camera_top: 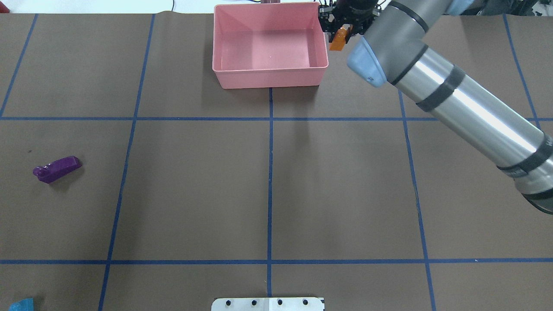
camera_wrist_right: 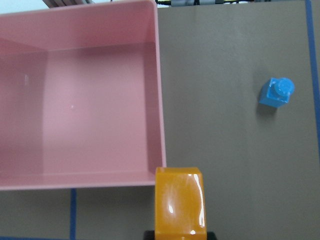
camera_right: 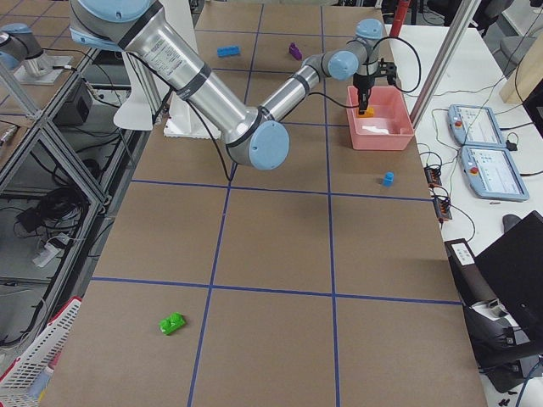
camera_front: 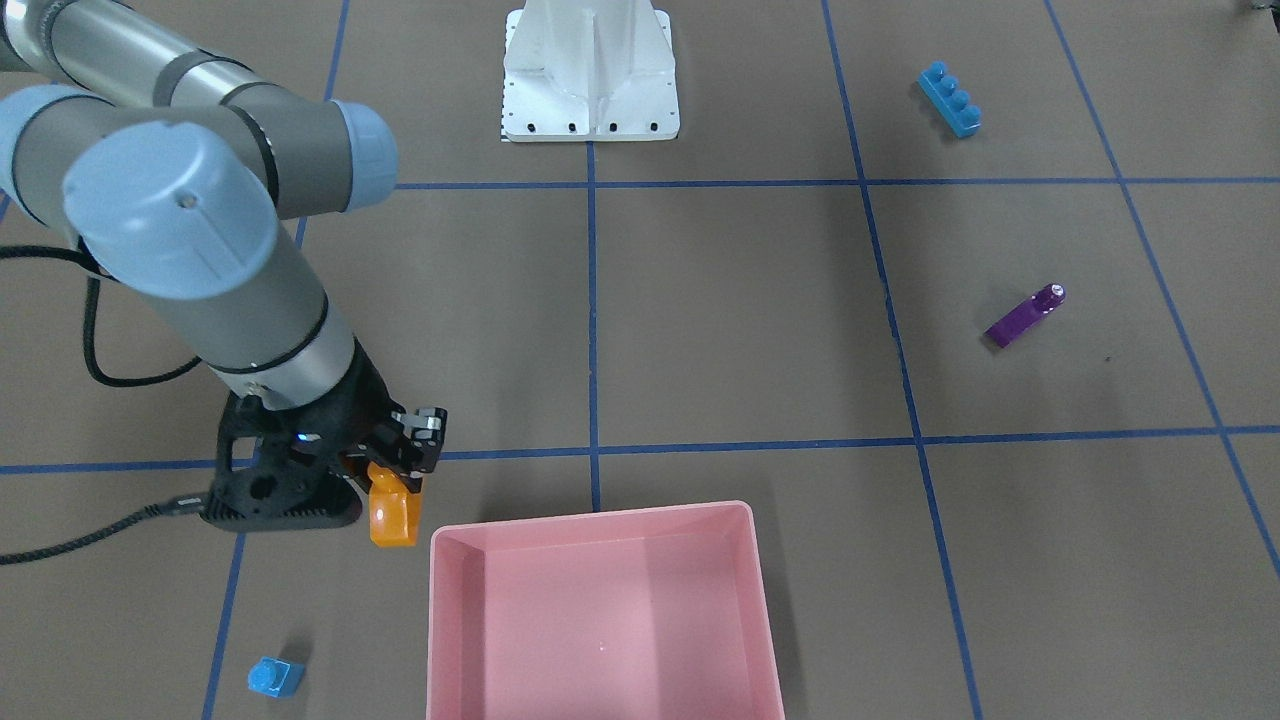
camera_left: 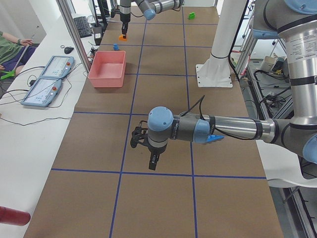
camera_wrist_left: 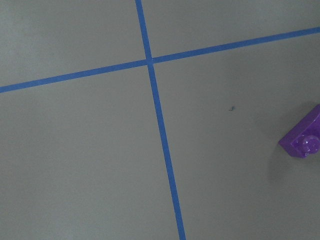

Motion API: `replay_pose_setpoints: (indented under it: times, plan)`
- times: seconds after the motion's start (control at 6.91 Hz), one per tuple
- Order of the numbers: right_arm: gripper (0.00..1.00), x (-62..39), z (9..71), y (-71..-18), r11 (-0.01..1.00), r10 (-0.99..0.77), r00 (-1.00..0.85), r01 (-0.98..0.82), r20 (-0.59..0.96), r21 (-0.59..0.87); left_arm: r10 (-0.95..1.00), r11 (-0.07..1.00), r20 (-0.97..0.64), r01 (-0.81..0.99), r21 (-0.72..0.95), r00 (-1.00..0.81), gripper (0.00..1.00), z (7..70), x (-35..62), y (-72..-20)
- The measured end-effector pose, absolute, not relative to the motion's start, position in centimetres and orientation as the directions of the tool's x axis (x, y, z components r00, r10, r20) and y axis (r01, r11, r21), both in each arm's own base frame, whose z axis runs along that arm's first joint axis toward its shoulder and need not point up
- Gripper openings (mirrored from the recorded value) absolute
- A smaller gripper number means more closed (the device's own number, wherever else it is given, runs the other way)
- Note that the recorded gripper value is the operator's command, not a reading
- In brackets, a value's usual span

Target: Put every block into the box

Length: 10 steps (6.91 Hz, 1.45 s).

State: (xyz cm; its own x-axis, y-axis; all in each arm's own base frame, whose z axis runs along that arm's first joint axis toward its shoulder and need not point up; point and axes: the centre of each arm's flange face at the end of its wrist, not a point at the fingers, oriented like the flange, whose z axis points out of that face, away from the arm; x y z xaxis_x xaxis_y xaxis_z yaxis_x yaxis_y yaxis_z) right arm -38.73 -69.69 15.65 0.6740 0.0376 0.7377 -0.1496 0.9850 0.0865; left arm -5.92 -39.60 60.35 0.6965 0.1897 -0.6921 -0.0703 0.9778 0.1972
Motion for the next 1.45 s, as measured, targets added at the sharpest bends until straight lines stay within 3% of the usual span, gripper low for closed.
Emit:
replay_pose_setpoints:
  times: [0.43, 0.87, 1.16, 1.45]
  plan:
    - [0.00, -44.7, 16.1, -77.0, 0.983, 0.038, 0.689, -0.157, 0.723, 0.098, 0.191, 0.977, -0.692, -0.070, 0.199, 0.696, 1.00, 60.3, -5.9, -39.6]
    - [0.00, -49.0, 21.7, -78.7, 0.979, 0.018, 0.711, -0.157, 0.703, 0.133, 0.193, 0.977, -0.696, -0.069, 0.203, 0.691, 1.00, 60.0, -5.9, -39.6]
    - [0.99, -50.0, 22.5, -78.4, 0.979, 0.012, 0.713, -0.149, 0.701, 0.136, 0.194, 0.977, -0.705, -0.068, 0.203, 0.682, 1.00, 59.9, -5.8, -39.6]
    - [1.00, -50.3, 22.4, -78.2, 0.980, 0.007, 0.712, -0.145, 0.702, 0.138, 0.194, 0.977, -0.707, -0.068, 0.203, 0.680, 1.00, 59.9, -5.8, -39.5]
